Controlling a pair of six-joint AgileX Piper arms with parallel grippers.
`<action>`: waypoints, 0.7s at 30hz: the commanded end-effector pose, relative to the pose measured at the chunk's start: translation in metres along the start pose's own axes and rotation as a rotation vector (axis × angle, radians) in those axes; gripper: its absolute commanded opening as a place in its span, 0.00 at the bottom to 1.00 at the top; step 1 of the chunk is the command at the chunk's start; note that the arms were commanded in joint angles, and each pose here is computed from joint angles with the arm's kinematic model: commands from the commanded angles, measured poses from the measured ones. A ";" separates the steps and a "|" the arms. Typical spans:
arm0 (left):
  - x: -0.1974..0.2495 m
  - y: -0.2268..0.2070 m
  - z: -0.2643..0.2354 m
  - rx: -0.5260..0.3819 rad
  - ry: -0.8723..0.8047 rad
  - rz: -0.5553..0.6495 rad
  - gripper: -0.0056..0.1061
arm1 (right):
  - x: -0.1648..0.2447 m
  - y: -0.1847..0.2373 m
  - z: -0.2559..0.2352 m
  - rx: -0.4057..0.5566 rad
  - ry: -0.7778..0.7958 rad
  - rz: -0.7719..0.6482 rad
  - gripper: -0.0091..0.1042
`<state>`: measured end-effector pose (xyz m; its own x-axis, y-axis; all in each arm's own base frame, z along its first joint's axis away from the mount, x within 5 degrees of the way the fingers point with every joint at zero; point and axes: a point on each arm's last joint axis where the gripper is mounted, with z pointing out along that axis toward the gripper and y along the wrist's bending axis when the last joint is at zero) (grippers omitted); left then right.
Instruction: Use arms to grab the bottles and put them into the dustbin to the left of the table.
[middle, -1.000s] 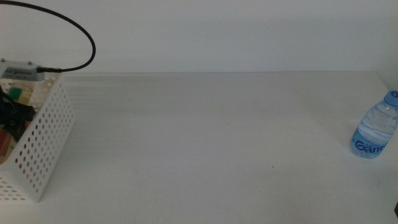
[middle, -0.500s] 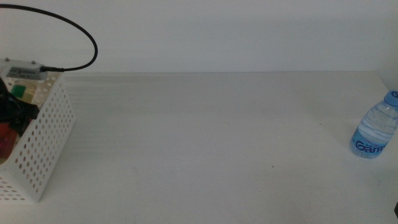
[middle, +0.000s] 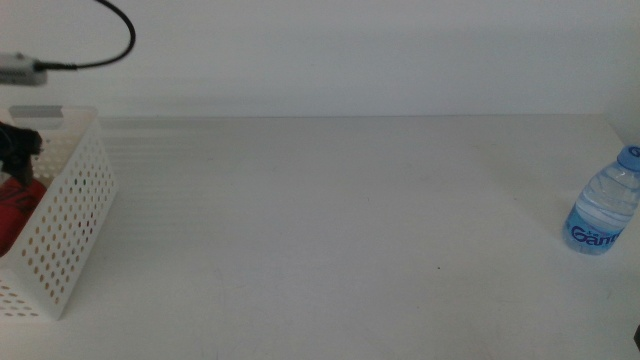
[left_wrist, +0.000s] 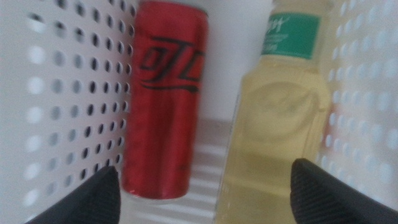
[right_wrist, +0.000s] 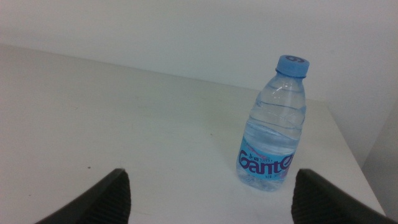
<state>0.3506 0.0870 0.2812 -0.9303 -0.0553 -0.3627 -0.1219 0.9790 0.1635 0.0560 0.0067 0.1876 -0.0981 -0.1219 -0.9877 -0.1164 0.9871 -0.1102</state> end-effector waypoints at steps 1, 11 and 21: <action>-0.005 0.004 -0.047 -0.001 -0.156 -0.042 0.86 | -0.010 -0.002 -0.003 0.028 -0.103 -0.023 0.68; 0.010 -0.057 -0.161 0.111 -0.597 0.150 0.82 | -0.010 -0.002 -0.003 0.028 -0.103 -0.023 0.68; 0.052 -0.108 -0.227 0.333 -0.766 0.255 0.82 | -0.010 -0.002 -0.003 0.028 -0.103 -0.023 0.68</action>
<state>0.2491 -0.0599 0.4320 -0.5130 0.2436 -0.8231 0.2594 0.9581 0.1218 0.0560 0.0067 0.1876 -0.0981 -0.1219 -0.9877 -0.1164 0.9871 -0.1102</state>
